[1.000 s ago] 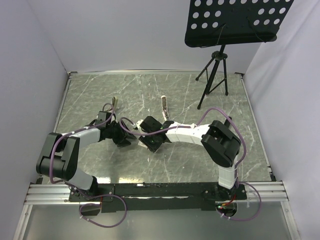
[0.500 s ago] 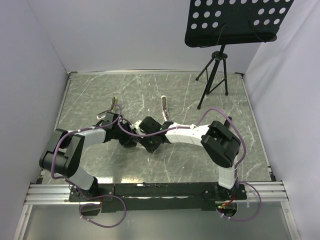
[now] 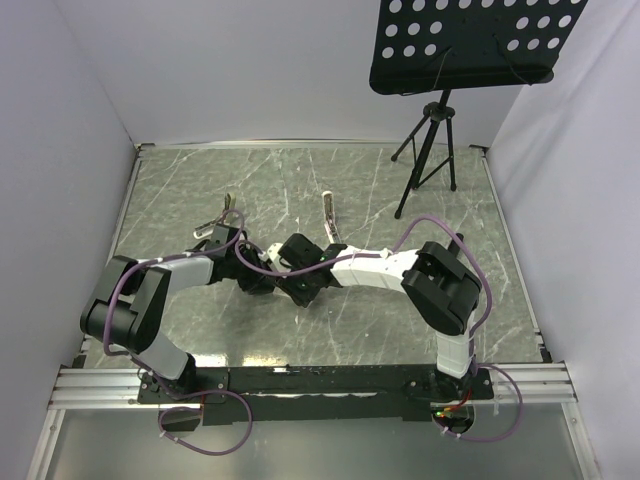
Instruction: Unload the staples from the stapler
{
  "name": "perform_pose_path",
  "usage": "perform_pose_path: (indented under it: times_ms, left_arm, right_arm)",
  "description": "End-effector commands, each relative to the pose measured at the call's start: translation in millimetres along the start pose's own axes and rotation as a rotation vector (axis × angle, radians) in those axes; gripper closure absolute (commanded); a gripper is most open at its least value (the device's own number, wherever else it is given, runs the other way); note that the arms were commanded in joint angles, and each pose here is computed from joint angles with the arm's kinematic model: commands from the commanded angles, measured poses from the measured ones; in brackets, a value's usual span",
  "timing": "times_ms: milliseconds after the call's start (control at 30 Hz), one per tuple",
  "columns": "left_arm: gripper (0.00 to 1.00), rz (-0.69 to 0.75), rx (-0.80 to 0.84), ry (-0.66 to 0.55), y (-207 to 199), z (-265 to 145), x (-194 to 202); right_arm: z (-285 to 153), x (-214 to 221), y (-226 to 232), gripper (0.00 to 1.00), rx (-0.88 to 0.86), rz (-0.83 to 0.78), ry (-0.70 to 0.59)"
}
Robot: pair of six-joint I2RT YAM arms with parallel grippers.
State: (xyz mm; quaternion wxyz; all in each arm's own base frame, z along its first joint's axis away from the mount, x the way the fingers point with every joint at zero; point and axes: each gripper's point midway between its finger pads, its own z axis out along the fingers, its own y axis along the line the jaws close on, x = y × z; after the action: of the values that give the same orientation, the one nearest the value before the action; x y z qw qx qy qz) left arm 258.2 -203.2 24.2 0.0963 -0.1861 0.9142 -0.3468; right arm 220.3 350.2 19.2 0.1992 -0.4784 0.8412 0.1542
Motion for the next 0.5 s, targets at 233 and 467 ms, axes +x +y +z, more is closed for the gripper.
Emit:
perform_pose_path:
  times_ms: [233, 467]
  left_arm:
    - [0.64, 0.077, -0.104, -0.051, 8.8, -0.8, -16.0]
    - [0.73, 0.090, -0.064, -0.019, 7.4, 3.8, -9.5]
  right_arm:
    - [-4.2, -7.7, 2.1, 0.58, -0.027, -0.099, -0.063]
    - [-3.4, -6.0, 5.6, 0.59, -0.050, -0.111, -0.069]
